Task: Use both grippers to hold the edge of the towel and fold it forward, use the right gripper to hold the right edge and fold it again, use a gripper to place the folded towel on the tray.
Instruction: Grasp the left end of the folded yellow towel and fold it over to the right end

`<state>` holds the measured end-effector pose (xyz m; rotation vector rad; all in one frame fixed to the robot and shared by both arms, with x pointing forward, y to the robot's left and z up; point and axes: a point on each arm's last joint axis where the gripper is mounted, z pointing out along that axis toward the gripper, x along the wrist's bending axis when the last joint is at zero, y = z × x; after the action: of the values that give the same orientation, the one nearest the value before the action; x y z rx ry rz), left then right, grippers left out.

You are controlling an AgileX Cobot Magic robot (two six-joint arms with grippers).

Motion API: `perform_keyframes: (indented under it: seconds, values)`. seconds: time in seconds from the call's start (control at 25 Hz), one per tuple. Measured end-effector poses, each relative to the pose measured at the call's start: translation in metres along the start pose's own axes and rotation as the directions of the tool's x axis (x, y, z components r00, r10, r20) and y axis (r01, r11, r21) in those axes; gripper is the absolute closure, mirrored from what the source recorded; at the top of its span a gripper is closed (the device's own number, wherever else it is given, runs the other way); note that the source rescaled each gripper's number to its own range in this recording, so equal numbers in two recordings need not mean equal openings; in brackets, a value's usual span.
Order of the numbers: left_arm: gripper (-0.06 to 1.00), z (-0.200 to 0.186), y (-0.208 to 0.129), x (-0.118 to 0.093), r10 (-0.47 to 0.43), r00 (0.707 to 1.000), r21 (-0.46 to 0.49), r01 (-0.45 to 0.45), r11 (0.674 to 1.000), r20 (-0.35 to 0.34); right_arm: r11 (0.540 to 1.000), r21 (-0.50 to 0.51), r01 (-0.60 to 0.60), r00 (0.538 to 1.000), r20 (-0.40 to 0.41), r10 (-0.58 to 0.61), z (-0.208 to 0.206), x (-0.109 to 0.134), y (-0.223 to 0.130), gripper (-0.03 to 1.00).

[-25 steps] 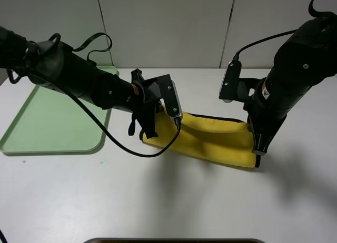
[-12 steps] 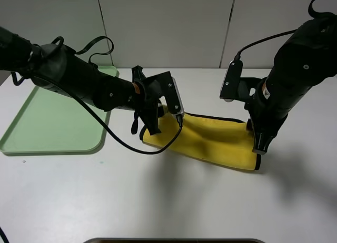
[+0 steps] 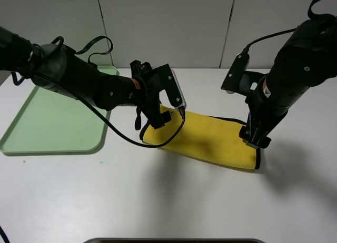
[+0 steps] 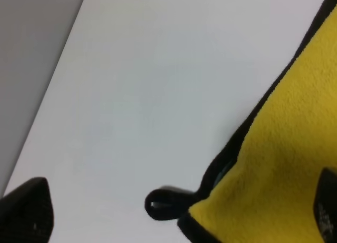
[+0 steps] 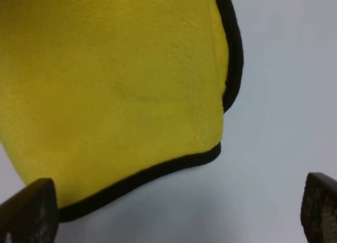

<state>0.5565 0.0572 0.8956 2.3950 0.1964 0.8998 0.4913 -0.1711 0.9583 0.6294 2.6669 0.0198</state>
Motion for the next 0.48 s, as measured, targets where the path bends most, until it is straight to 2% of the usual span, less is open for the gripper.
perform_keyframes:
  seconds: [0.24, 0.36, 0.48]
  values:
    - [-0.06, 0.000, -0.003, -0.003, -0.001, 0.999, 0.029, -0.001, 1.000, 0.036, 0.994, -0.036, -0.108, 0.994, 0.027, 0.109, -0.028, -0.005, -0.008, -0.03]
    - [-0.05, 0.000, -0.004, -0.004, -0.001, 0.999, 0.038, -0.001, 0.999, 0.048, 0.974, -0.086, -0.208, 0.977, 0.034, 0.212, -0.059, -0.007, -0.019, -0.03]
    - [-0.05, 0.000, -0.004, -0.004, -0.001, 0.999, 0.038, -0.001, 0.999, 0.048, 0.944, -0.145, -0.295, 0.954, 0.006, 0.299, -0.094, -0.004, -0.035, -0.03]
